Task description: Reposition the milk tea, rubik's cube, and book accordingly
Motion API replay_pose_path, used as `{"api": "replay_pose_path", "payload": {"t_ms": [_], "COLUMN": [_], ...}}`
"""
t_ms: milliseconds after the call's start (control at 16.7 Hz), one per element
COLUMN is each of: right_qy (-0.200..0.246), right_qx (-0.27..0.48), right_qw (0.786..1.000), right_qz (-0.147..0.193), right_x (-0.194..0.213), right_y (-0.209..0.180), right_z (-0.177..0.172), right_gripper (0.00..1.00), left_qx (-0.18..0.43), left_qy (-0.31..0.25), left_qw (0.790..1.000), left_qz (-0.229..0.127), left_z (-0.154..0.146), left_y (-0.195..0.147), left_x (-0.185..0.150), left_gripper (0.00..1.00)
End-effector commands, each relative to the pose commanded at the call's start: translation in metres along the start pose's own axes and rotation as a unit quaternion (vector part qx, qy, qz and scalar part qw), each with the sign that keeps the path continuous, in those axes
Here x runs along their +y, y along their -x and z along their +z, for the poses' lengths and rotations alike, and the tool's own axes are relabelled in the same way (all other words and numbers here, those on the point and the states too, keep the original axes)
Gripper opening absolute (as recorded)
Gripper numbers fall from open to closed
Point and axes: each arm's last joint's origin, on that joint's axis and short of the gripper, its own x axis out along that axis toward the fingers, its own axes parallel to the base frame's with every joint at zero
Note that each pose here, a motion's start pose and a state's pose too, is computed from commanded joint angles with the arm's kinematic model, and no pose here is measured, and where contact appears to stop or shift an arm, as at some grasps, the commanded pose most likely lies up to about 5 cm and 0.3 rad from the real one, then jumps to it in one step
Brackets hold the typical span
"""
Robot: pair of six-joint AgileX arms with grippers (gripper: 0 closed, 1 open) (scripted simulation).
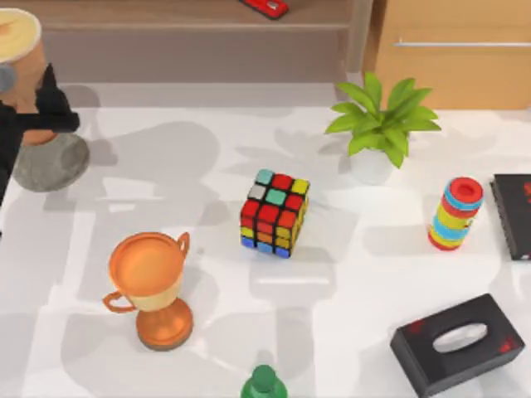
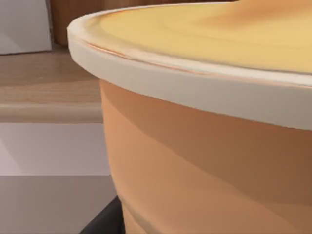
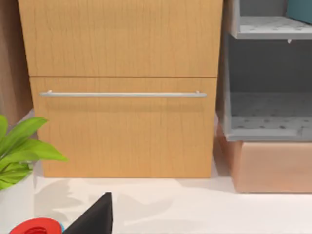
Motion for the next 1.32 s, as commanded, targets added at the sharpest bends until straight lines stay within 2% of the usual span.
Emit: {"api": "replay_pose_path", "payload": {"t_ms": [420,660,1320], "right_qy": [0.0,0.0,0.0], "right_qx": [0.0,0.0,0.0], "right_qw": [1.0,1.0,1.0], "right_qz": [0.0,0.0,0.0], "right_x": [0.0,0.0,0.0], "right_y": [0.0,0.0,0.0], "right_z": [0.0,0.0,0.0], "right_gripper": [1.0,1.0,1.0], "left_qx": [0.003,0.004,0.004], "left_qy": [0.001,0.001,0.001], "left_qw": [1.0,1.0,1.0], "left_qz": [0.0,0.0,0.0], "left_z": [-0.028,-0.029,-0.029], "left_y": [0.002,0.002,0.002], "left_x": [0.001,0.001,0.001], "left_gripper": [0.0,0.0,0.83]}}
